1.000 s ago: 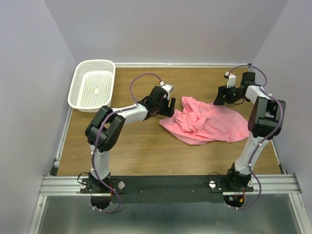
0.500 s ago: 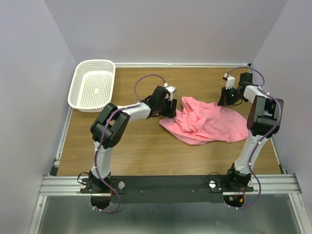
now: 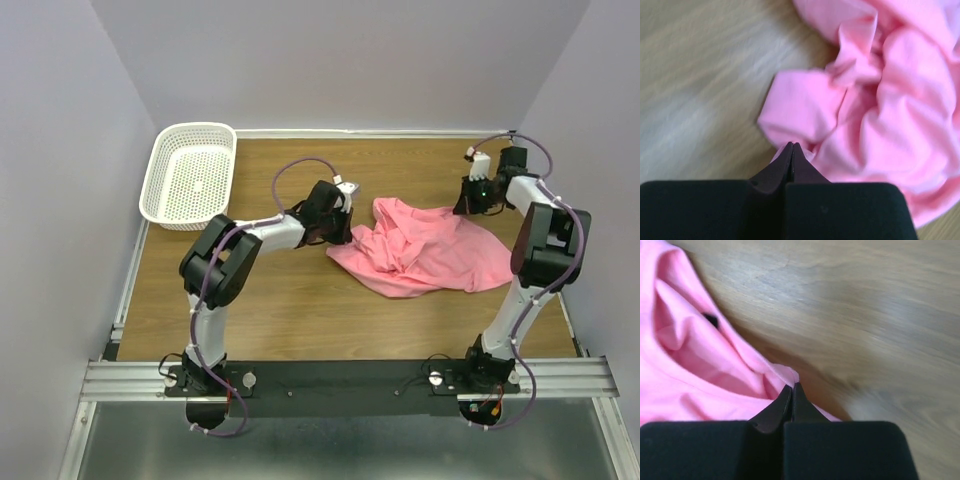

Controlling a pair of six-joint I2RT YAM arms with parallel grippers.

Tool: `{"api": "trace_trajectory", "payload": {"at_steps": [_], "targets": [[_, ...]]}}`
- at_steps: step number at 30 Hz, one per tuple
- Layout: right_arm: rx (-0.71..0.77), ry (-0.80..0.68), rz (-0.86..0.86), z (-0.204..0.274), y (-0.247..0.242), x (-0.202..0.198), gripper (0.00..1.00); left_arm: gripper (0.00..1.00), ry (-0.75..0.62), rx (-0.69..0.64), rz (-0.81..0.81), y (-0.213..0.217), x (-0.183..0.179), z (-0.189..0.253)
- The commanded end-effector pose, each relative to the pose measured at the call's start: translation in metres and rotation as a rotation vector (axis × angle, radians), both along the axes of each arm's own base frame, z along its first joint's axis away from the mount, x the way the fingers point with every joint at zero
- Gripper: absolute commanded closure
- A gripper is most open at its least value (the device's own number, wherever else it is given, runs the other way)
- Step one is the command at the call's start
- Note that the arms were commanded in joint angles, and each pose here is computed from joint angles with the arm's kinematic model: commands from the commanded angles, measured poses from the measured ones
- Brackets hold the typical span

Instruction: Fold and stack the t-shirts

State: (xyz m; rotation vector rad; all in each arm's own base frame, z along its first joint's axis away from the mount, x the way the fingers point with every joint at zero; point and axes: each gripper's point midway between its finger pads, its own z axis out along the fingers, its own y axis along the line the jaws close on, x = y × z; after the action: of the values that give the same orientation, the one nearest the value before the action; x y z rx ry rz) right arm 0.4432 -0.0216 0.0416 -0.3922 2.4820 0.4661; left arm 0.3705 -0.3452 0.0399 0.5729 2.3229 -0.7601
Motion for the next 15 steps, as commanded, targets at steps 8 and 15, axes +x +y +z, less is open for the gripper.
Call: {"api": "trace_trajectory", "payload": {"at_steps": [8,15], "targets": [[-0.128,-0.144,-0.219,0.054,-0.114,-0.069,0.99,1.00,-0.230,-0.187,0.298,0.128,-0.053,0.107],[-0.258,-0.112,-0.187,0.039,-0.111,-0.126,0.38,0.85,-0.241,-0.367,0.310,0.131,-0.088,0.140]]}}
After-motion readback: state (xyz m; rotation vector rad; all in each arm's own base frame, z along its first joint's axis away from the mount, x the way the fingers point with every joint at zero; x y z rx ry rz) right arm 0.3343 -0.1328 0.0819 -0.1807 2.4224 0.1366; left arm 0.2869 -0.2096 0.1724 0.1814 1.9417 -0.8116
